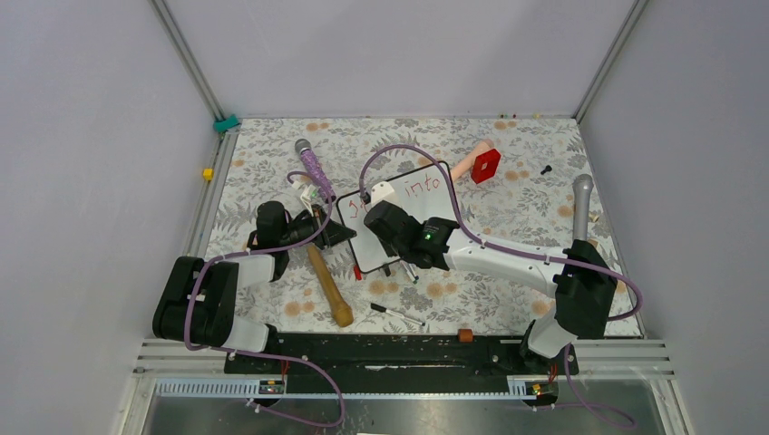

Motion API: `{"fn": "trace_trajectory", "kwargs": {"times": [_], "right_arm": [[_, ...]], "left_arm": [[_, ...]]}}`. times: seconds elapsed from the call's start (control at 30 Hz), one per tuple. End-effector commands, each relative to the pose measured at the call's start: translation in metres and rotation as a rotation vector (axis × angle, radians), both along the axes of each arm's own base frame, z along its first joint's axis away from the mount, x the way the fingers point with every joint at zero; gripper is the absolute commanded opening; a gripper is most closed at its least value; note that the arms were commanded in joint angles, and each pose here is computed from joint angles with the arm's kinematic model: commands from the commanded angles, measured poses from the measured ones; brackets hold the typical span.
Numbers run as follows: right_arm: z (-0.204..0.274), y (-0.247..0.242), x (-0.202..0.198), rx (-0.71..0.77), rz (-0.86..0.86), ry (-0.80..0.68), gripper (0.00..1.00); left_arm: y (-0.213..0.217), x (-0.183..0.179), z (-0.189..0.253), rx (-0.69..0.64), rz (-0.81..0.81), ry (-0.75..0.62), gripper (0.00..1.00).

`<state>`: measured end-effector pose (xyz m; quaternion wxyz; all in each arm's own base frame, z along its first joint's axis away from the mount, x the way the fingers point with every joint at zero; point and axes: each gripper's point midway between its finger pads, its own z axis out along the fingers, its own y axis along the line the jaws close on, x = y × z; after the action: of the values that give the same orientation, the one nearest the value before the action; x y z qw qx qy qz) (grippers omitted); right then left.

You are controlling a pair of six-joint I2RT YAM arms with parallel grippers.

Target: Write a sentence on the whiteboard

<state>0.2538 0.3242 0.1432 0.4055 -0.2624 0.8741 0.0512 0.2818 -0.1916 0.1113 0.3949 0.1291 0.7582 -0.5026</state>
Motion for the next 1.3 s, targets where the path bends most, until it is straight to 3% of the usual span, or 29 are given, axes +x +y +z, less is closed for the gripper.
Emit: {"fn": "trace_trajectory", "kwargs": {"times": [0.0, 0.6, 1.07, 1.27], "right_arm": [[-0.002, 0.002, -0.006, -0.004, 0.030, 0.015, 0.00], [0.008, 0.022, -0.012, 0.075, 0.092, 0.044, 0.00], [0.038, 0.013, -0.015, 0.196, 0.094, -0.039, 0.00], [0.044, 0.001, -0.010, 0.166, 0.066, -0.073, 0.00]], "left_arm": [[0.008, 0.015, 0.000, 0.043, 0.071, -0.031, 0.00], [0.008, 0.015, 0.000, 0.044, 0.071, -0.031, 0.00], [0.008, 0.015, 0.000, 0.044, 0.071, -0.030, 0.00], [0.008, 0.015, 0.000, 0.044, 0.072, -0.028, 0.00]]}}
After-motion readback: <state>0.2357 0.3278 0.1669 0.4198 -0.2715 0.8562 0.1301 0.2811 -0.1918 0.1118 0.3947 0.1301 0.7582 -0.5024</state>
